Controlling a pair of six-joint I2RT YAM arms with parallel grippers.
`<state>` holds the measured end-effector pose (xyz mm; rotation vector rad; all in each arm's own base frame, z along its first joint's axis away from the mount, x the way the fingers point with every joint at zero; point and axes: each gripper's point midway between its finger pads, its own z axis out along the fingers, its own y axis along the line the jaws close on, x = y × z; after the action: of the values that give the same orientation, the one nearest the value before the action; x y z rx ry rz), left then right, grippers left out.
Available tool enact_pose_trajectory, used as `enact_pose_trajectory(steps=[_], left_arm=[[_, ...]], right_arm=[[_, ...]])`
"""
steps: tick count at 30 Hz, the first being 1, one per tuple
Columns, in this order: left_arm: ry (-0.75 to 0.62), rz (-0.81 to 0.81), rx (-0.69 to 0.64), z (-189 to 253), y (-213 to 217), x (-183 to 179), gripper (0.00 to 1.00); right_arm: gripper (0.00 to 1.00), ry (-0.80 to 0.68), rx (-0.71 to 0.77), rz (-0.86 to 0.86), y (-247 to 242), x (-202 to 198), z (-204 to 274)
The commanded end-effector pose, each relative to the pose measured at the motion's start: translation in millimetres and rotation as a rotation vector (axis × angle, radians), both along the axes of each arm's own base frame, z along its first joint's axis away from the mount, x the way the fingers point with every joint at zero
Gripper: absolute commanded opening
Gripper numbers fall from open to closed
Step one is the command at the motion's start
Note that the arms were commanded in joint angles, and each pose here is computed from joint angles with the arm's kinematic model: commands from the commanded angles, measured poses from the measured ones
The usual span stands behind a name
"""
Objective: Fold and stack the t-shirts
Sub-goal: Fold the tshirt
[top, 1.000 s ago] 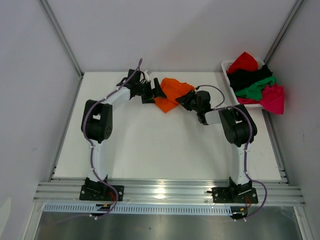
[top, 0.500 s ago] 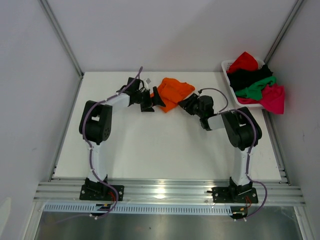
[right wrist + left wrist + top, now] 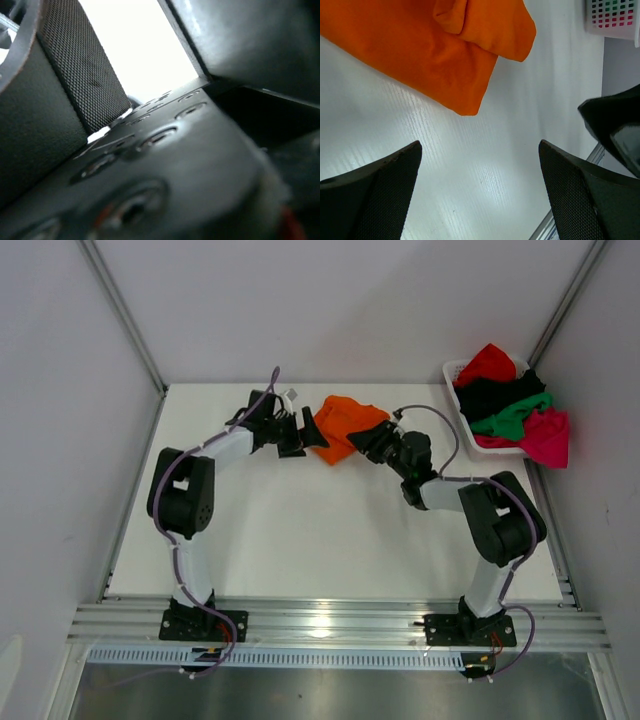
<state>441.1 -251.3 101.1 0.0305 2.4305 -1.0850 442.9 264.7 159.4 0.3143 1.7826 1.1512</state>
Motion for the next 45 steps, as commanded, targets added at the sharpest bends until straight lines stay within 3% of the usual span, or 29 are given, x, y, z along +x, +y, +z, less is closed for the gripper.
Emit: enact_pose_trajectory(steps=[1, 4, 11, 21, 33, 45], left_arm=[[-0.091, 0.039, 0.02, 29, 6, 6, 0.99], [-0.115, 0.079, 0.09, 30, 18, 9, 1.0], [-0.121, 0.276, 0.34, 29, 83, 14, 1.0], [-0.14, 0.576, 0.4, 56, 172, 6, 1.0], [-0.201, 0.607, 0.38, 85, 184, -5, 1.0], [-0.193, 0.591, 0.356, 81, 180, -6, 1.0]], right_arm=[[0.44, -0.047, 0.146, 0.126, 44, -8, 25], [0.44, -0.061, 0.218, 0.202, 73, -7, 38], [0.44, -0.006, 0.153, 0.249, 108, 17, -3], [0.43, 0.015, 0.036, 0.231, 114, 37, -34], [0.43, 0.034, -0.193, 0.154, 99, 68, -67], [0.43, 0.061, -0.242, 0.095, 70, 78, -83]])
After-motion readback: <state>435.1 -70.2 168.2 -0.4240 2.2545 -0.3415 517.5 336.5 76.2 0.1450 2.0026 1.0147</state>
